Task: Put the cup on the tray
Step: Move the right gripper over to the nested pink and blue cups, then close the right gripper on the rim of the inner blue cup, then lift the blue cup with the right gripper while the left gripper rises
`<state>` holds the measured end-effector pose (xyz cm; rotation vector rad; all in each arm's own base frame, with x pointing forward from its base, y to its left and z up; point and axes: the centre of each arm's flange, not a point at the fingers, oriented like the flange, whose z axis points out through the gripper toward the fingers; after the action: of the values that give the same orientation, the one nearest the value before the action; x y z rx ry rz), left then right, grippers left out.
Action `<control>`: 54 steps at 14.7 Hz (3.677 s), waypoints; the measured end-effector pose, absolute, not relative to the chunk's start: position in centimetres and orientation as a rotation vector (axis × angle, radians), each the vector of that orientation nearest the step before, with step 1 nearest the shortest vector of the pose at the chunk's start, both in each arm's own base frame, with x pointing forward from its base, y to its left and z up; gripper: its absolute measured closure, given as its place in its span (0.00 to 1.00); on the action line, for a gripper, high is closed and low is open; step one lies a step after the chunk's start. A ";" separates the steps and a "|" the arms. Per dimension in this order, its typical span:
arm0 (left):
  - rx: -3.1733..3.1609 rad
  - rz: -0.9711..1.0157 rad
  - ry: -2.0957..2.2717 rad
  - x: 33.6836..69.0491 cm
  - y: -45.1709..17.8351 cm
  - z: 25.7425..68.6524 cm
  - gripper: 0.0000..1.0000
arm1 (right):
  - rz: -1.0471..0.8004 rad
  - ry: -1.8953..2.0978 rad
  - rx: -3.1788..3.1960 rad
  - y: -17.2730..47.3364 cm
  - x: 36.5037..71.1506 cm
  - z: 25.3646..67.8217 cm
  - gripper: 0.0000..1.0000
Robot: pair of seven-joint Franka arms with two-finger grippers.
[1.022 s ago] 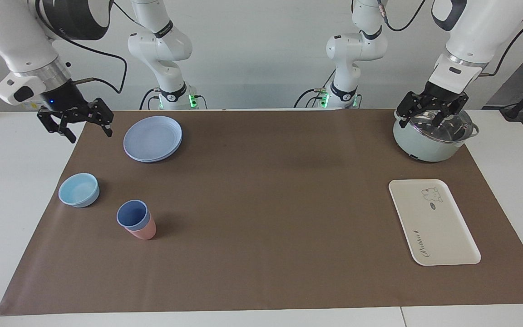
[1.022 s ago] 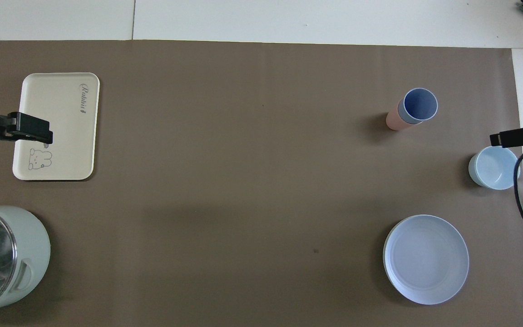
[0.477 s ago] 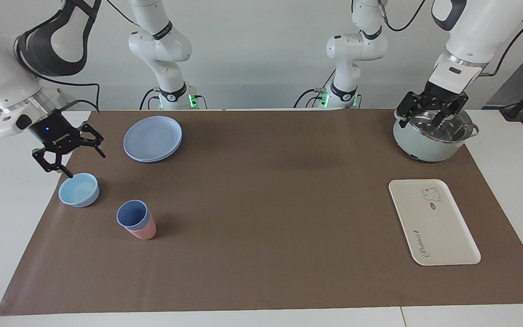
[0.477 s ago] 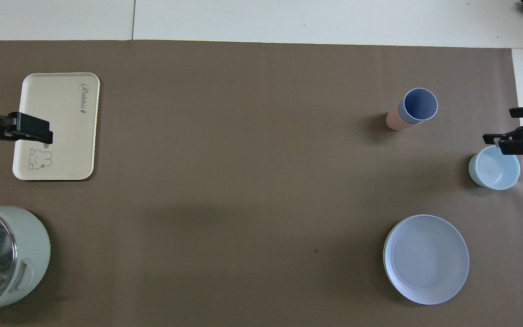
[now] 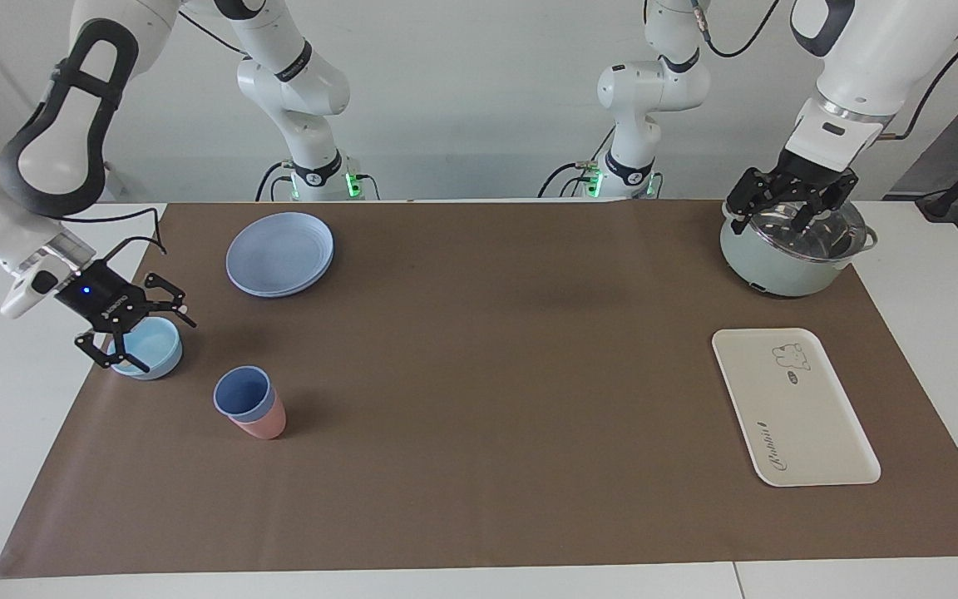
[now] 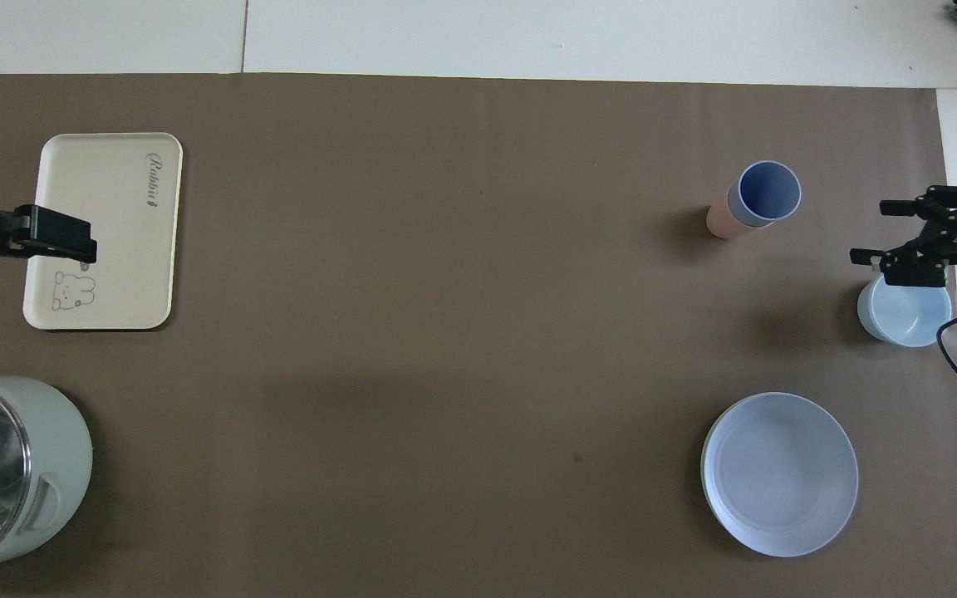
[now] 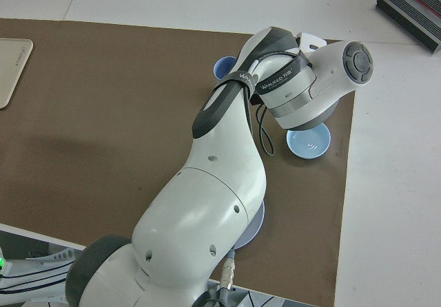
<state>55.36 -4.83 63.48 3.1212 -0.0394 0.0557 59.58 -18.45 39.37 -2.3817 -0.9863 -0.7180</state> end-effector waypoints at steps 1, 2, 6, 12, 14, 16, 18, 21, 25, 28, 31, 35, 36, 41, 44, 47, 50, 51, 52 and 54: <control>3.121 0.056 -0.039 55.4 -4.8 63.5 0.00 | -0.755 -0.988 -2.339 -18.1 60.0 38.1 0.00; 3.121 0.056 -0.039 55.4 -4.8 63.5 0.00 | -0.798 -1.010 -2.289 -17.8 60.3 36.5 0.00; 3.121 0.056 -0.039 55.4 -4.8 63.5 0.00 | -0.891 -1.081 -2.184 -17.9 60.8 31.6 0.00; 3.121 0.056 -0.039 55.4 -4.8 63.5 0.00 | -1.025 -1.092 -2.085 -15.8 61.9 29.6 0.00; 3.121 0.056 -0.039 55.4 -4.8 63.5 0.00 | -1.041 -1.080 -2.074 -15.4 62.0 28.9 0.00; 3.121 0.056 -0.039 55.4 -4.8 63.5 0.00 | -1.064 -1.064 -2.063 -14.8 62.3 28.6 0.00; 3.121 0.056 -0.039 55.4 -4.8 63.5 0.00 | -1.080 -1.061 -2.052 -13.6 62.7 28.4 0.00; 3.121 0.055 -0.039 55.4 -4.8 63.5 0.00 | -1.072 -1.067 -2.053 -12.9 62.8 28.1 0.00; 3.121 0.055 -0.039 55.4 -4.8 63.5 0.00 | -1.121 -1.051 -2.061 -13.0 62.8 27.8 0.00; 3.121 0.055 -0.039 55.4 -4.8 63.5 0.00 | -1.156 -1.046 -2.046 -12.7 62.8 27.1 0.00; 3.121 0.055 -0.039 55.4 -4.8 63.5 0.00 | -1.171 -1.028 -2.047 -12.0 62.9 26.9 0.00; 3.121 0.055 -0.039 55.4 -4.8 63.5 0.00 | -1.171 -1.023 -2.040 -10.7 62.8 26.3 0.00; 3.121 0.055 -0.039 55.4 -4.8 63.5 0.00 | -1.170 -1.021 -2.043 -10.6 62.8 26.1 0.00; 3.121 0.055 -0.039 55.4 -4.8 63.5 0.00 | -1.171 -1.016 -2.047 -10.5 62.6 25.8 0.00; 3.121 0.055 -0.039 55.4 -4.8 63.5 0.00 | -1.177 -1.011 -2.037 -9.7 62.7 25.9 0.00; 3.121 0.055 -0.039 55.4 -4.8 63.5 0.00 | -1.185 -1.008 -2.032 -9.0 62.9 25.9 0.00; 3.121 0.055 -0.039 55.4 -4.8 63.5 0.00 | -1.216 -1.027 -2.039 -9.3 63.0 25.9 0.17; 3.121 0.055 -0.039 55.4 -4.8 63.5 0.00 | -1.225 -1.020 -2.044 -9.4 63.0 25.9 0.17; 3.121 0.055 -0.039 55.4 -4.8 63.5 0.00 | -1.230 -1.017 -2.051 -9.5 63.0 25.9 0.17; 3.121 0.055 -0.039 55.4 -4.8 63.5 0.00 | -1.234 -1.009 -2.059 -9.6 63.1 26.1 0.17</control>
<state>55.35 -4.82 63.47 3.1213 -0.0392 0.0548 63.13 -9.59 26.11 -2.0594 -1.0088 -1.2343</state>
